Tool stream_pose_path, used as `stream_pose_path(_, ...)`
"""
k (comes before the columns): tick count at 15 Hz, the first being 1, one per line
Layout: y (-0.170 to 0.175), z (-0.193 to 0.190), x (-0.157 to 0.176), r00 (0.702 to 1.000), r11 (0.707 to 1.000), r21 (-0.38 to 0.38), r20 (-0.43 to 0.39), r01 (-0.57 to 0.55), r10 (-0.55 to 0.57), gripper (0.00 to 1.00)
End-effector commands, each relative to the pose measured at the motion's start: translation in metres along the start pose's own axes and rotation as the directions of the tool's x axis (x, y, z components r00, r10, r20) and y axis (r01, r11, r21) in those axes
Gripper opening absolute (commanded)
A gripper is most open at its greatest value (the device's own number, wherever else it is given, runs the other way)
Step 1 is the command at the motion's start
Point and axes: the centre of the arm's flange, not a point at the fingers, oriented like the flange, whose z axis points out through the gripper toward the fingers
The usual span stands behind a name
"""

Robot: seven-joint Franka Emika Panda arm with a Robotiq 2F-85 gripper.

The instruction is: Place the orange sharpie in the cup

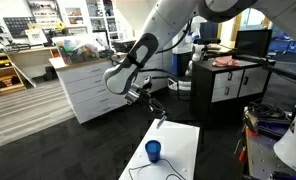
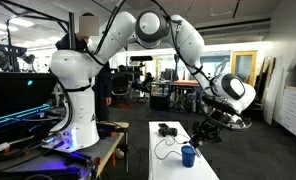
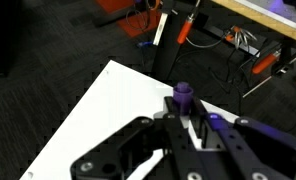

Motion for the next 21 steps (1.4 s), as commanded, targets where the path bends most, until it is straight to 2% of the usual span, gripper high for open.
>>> stream_pose_path(1,0.014,-0.023,0.021,0.999,0.999,0.031,0.046,0.022,-0.024,0.06)
stream_pose_path(6,0.006,-0.026,0.030,0.996,0.998,0.054,0.080,0.029,-0.033,0.06)
stream_pose_path(10,-0.028,-0.028,0.030,0.997,0.997,0.046,0.024,0.067,-0.068,0.06)
stream_pose_path(13,-0.043,-0.028,0.032,0.996,0.994,0.066,0.017,0.089,-0.091,0.06)
stream_pose_path(21,-0.049,-0.027,0.032,0.995,0.989,0.120,0.037,0.084,-0.089,0.06)
